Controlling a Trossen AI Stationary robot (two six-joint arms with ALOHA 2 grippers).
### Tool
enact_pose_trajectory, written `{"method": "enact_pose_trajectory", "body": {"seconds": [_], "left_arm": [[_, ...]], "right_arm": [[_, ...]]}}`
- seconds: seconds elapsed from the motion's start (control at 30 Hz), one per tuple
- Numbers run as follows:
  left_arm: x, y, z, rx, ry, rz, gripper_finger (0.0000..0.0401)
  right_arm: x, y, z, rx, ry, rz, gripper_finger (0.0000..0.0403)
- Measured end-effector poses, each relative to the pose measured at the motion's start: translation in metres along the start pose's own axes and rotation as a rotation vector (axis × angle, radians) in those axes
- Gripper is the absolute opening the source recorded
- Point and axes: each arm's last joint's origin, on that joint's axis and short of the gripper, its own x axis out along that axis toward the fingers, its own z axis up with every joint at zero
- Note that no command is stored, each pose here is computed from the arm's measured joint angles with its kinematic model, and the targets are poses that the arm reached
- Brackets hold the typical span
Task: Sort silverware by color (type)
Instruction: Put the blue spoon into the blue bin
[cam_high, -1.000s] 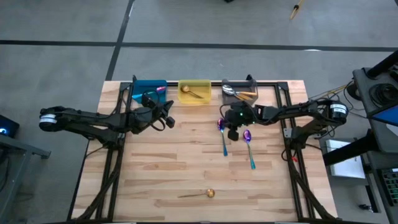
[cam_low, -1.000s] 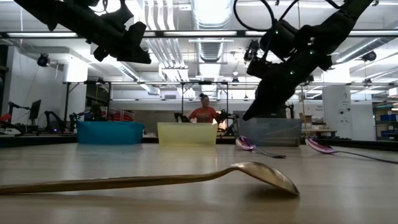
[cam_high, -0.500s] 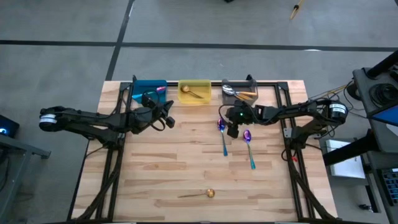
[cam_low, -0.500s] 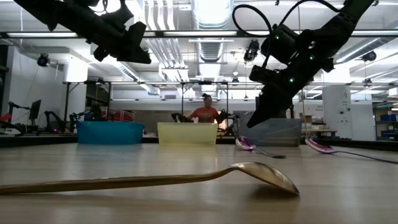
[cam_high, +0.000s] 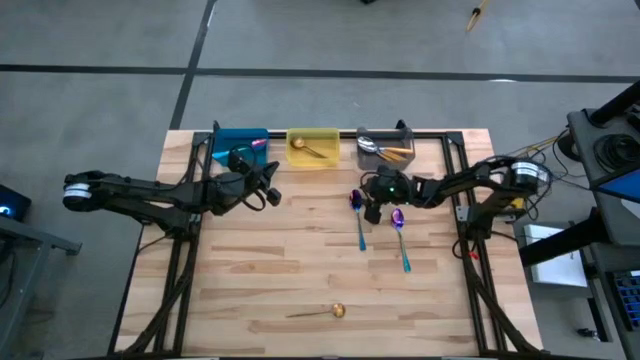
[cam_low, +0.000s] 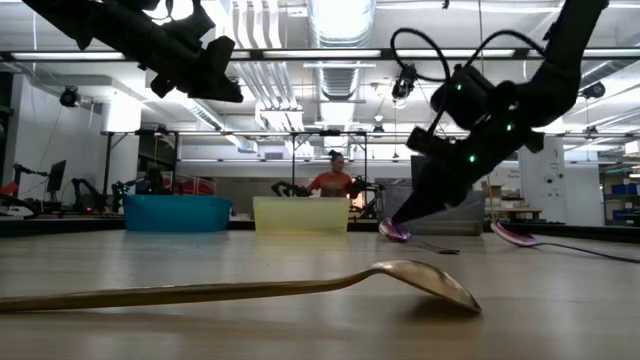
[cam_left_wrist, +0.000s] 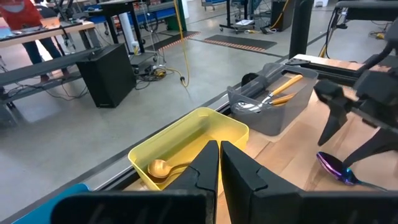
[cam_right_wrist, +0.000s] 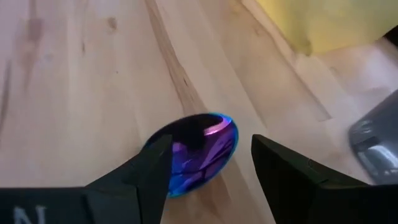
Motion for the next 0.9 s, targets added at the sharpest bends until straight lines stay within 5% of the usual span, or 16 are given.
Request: {"method": "enact_pose_trajectory", "body": {"seconds": [0.5, 0.9], "left_arm": [[0.0, 0.0, 0.0, 0.0, 0.0, 0.0, 0.0], [0.002, -0.002, -0.002, 0.008, 0.009, 0.001, 0.0]], "right_arm": [[0.048, -0.001, -0.01, 0.049, 0.0, 0.044, 0.02], [0.05, -0.001, -0.007, 0.127, -0.026, 0.06, 0.0044]]}}
